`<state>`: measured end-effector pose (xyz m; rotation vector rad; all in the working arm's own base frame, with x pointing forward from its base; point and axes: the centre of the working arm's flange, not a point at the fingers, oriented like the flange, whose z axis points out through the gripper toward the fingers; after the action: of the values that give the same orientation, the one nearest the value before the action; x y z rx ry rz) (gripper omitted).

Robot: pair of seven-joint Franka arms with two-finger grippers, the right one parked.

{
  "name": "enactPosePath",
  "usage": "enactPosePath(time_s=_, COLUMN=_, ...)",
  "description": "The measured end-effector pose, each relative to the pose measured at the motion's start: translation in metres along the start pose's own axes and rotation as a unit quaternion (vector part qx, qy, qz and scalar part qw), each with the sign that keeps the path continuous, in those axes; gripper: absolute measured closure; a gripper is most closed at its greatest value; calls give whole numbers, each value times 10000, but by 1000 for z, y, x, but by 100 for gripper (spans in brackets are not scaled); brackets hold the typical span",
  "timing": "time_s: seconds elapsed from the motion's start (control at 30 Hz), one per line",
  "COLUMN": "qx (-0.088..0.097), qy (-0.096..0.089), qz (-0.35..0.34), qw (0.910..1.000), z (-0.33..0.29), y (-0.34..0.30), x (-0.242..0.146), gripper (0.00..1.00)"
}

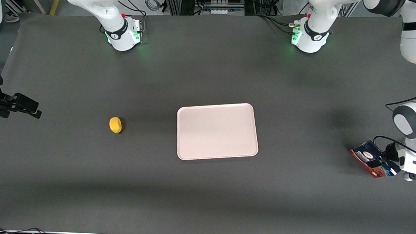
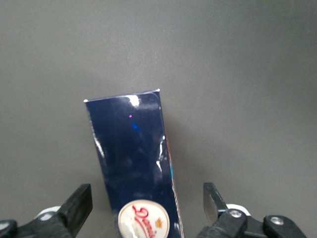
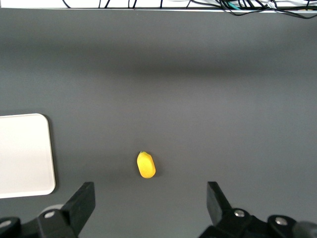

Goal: Place cookie box on tray

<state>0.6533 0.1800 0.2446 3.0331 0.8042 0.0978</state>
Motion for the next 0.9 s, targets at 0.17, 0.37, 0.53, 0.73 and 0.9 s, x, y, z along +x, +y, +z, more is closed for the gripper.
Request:
enactPosePath(time_s=0.17, qx=7, qy=-18, qz=-3, qw=10000, z=5, y=0, x=-1, gripper=0)
enactPosePath(time_s=0.37, qx=10, qy=-35, qz=1, qw=10000, z=7, y=0, x=-1, gripper=1)
enactPosePath(time_s=0.53, qx=10, qy=-19, qz=1, qw=10000, z=9, y=0, x=-1, gripper=11)
enactPosePath(time_s=0.73, qx=2, qy=4, qz=3, qw=10000, z=9, y=1, x=-1, gripper=44)
enactPosePath(time_s=0.9, qx=0, qy=9, qz=0, qw=10000, z=9, y=1, x=-1, gripper=53)
